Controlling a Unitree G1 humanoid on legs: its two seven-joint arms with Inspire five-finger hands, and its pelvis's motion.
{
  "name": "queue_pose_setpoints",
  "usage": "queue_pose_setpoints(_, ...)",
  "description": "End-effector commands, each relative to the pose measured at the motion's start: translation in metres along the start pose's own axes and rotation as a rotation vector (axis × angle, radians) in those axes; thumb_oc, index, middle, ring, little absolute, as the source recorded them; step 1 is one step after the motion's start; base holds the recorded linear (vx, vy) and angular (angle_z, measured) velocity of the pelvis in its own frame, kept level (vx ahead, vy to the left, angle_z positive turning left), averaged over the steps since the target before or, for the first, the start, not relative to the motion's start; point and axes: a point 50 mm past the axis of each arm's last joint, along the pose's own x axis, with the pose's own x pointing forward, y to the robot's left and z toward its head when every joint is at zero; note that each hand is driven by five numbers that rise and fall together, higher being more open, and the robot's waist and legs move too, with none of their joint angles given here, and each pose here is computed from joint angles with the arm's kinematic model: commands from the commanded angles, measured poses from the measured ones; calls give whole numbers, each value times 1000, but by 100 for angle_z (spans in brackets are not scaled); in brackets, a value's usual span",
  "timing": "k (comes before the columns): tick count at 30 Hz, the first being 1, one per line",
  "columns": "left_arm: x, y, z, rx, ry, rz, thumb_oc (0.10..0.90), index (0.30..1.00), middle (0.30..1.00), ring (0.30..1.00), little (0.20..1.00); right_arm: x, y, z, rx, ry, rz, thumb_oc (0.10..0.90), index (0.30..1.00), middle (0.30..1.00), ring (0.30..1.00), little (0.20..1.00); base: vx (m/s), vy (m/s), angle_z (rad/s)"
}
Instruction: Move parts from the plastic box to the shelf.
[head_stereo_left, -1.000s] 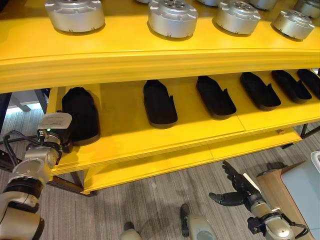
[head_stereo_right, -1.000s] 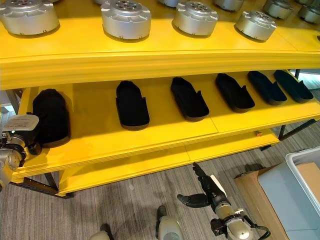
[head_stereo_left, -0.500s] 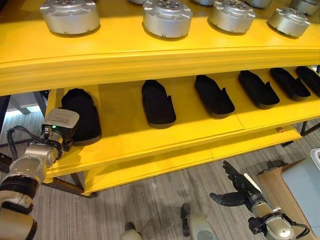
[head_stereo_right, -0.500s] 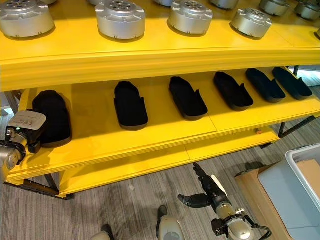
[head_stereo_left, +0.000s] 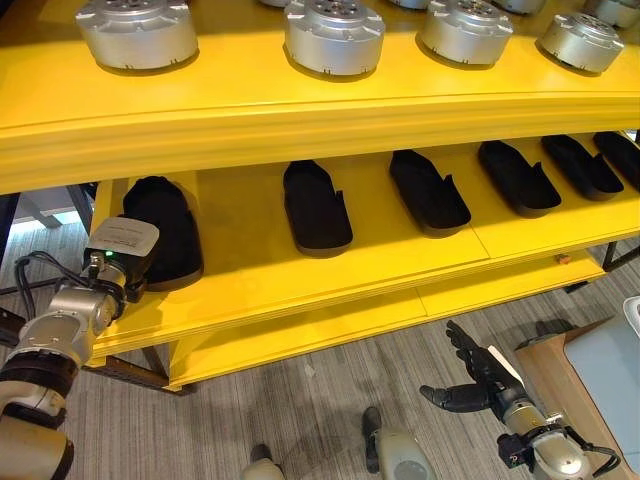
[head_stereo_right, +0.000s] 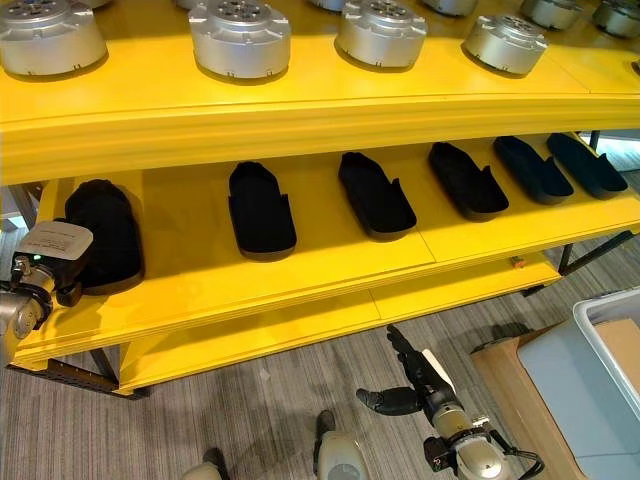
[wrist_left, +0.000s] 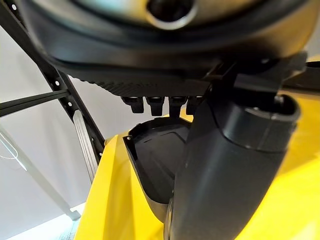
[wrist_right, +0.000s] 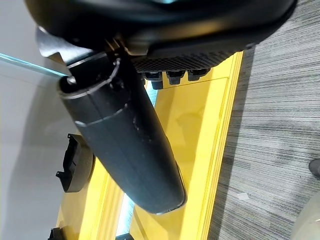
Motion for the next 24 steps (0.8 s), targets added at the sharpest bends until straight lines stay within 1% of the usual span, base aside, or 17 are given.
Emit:
queue_pose_setpoints(1, -3, 78, -43, 95, 117, 264, 900, 1000, 1000, 1000, 1000, -1, -23, 41, -59, -224, -63, 900, 1000, 1000, 1000, 1000, 0, 0, 0)
queue_pose_setpoints(10, -9, 78, -57, 135, 152, 243, 900, 1000, 1000, 1000, 1000, 0, -24, 42, -65, -223, -59, 900, 1000, 1000, 1000, 1000, 0, 0, 0)
queue_pose_setpoints(24, -8, 79, -63, 142, 178, 226, 900, 1000, 1000, 1000, 1000, 0, -25, 41, -67, -215, -57, 900, 1000, 1000, 1000, 1000, 0, 0, 0)
